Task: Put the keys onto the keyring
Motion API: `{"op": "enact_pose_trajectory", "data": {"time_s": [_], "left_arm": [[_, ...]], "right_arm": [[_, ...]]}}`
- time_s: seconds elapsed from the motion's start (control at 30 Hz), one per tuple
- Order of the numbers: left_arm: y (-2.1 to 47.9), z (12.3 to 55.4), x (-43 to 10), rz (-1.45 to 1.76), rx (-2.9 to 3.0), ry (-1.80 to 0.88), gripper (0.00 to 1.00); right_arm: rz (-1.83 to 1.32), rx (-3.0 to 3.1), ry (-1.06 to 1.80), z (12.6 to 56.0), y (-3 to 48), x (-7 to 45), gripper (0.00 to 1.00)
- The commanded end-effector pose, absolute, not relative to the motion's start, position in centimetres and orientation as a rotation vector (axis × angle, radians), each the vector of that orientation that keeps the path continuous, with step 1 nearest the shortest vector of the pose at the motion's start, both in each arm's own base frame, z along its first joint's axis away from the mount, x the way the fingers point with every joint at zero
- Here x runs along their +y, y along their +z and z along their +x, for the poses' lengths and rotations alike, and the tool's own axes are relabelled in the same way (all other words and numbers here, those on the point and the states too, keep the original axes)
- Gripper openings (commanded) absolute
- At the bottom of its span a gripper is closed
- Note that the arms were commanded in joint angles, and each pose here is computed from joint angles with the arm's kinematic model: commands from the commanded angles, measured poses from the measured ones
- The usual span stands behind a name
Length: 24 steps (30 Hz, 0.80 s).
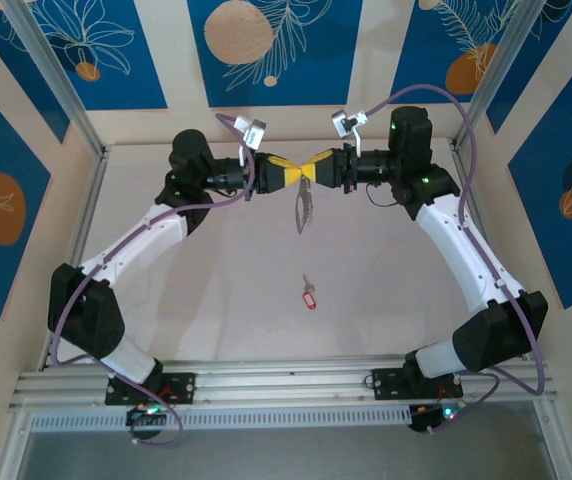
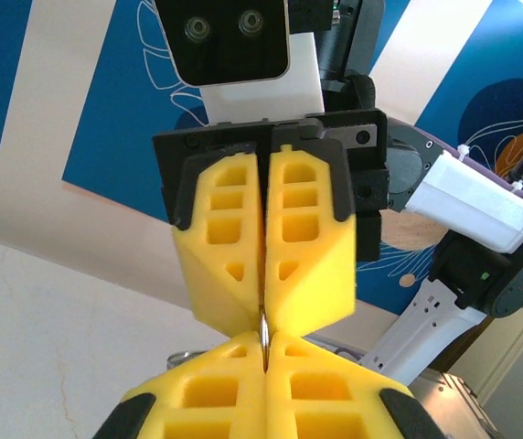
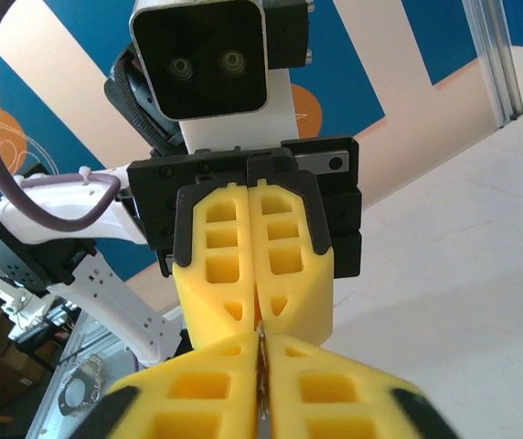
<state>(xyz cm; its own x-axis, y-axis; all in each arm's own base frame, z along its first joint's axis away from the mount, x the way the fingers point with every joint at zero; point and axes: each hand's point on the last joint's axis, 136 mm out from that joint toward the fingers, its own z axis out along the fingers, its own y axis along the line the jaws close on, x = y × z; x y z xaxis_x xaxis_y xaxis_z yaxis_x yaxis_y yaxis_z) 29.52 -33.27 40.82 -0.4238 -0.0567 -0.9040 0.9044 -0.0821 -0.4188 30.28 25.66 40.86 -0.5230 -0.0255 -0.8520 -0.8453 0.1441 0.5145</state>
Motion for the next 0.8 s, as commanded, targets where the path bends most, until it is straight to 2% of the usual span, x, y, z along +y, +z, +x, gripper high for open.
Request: {"op": "enact_pose_trajectory", "data": {"time_s": [0.0,0.1,0.23,0.77], "left_arm": [[41.3,29.6,-33.3,0.957,1.387,-1.586,0.00],[42.0,29.6,-33.0,0.931,1.354,-1.572,0.00],[43.2,29.3,-32.5,0.901,1.280,-1.539,0.00],[46.4,28.0,-30.0,0.864,0.989,-1.252,0.00]], "right_arm": [[-0.729,1.665,1.421,30.8,42.8,23.3,0.36],[-0.564,1.647,1.360,31.5,43.6,20.2,0.50],[-0.406,1.658,1.308,31.6,42.9,18.2,0.54],[-0.227,1.800,1.377,32.4,35.5,18.2,0.55]]}}
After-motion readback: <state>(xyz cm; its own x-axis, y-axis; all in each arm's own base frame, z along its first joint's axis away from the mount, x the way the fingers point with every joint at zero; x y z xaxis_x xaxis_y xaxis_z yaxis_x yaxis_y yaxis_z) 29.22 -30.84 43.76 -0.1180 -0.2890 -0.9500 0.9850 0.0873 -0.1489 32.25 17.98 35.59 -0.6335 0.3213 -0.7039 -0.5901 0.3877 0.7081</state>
